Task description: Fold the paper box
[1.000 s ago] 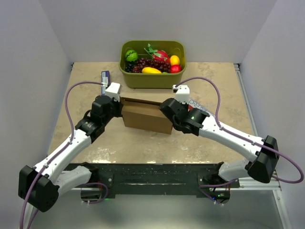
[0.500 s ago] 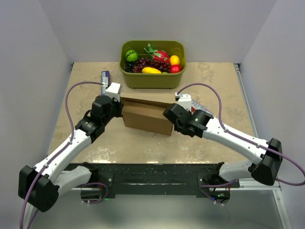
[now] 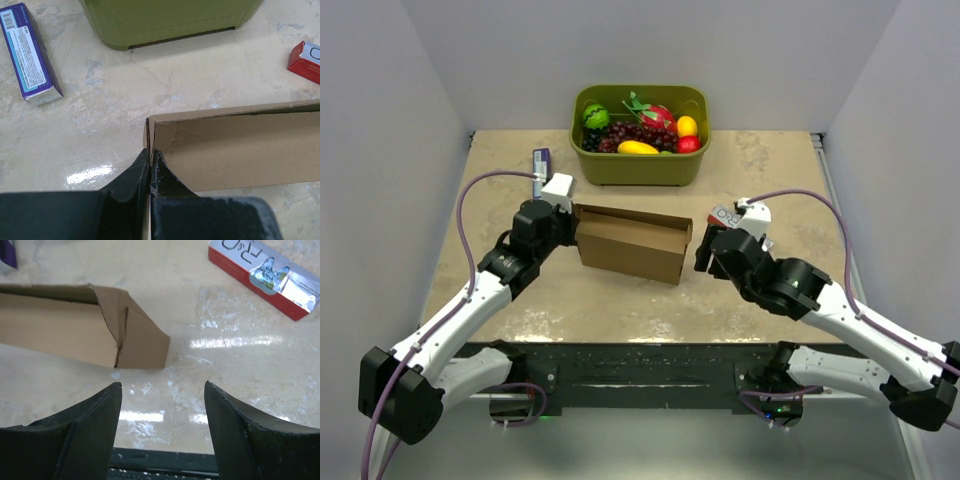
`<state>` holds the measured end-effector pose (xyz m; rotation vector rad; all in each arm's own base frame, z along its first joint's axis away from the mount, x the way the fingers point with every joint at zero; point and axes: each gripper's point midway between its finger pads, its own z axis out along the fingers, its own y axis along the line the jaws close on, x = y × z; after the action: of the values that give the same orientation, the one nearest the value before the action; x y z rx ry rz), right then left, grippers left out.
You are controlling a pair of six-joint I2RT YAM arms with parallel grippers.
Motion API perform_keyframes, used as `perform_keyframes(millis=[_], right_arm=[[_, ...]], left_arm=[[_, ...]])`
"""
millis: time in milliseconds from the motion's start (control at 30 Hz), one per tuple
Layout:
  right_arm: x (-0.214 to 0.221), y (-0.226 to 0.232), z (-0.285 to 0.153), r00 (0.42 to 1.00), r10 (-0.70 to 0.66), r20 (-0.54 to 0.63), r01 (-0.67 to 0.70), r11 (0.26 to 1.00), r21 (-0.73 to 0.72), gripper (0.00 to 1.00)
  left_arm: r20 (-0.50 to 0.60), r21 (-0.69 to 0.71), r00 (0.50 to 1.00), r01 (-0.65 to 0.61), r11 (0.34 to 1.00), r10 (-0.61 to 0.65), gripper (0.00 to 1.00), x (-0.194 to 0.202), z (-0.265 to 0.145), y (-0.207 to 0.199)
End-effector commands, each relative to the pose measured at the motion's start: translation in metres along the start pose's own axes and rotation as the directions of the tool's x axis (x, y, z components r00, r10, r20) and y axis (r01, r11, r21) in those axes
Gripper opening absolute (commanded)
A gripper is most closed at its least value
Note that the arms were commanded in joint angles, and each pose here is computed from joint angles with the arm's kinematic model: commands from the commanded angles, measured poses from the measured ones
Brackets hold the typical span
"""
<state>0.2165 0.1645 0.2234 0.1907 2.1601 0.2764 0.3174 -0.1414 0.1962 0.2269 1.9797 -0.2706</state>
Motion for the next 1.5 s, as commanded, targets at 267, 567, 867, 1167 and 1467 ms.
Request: perform_keyframes(millis=[267,567,867,1167,1467], right_arm=[[-0.033,0.048,0.022,0.986,0.072,0.151,-0.054,0.991,-0.119,0.69],[-0.02,0.035,0.044,0.991,-0.013,0.136,0.011,1.0,0.018,0.57],[-0.014,0.031,0.059,0.987,-0.064,0.149,0.054,0.996,0.068,0.43],[-0.013,0.034,0.064,0.983,-0.072,0.17,0.063,0.996,0.058,0.4],[-0.016,0.038,0.072,0.975,-0.086,0.203,0.075,0.995,0.06,0.33]], left_arm=[[-0.166,-0.012,0.985,-0.04,0.999,0.037,0.0,0.046,-0.005,0.006],[-0.166,-0.016,0.985,-0.042,0.999,0.039,0.0,0.045,-0.005,0.007],[-0.173,-0.016,0.984,-0.045,0.999,0.041,0.0,0.048,-0.005,0.007],[-0.176,-0.018,0.984,-0.046,0.999,0.042,0.0,0.048,-0.005,0.008],[-0.177,-0.014,0.983,-0.045,0.999,0.042,0.0,0.049,-0.005,0.007]])
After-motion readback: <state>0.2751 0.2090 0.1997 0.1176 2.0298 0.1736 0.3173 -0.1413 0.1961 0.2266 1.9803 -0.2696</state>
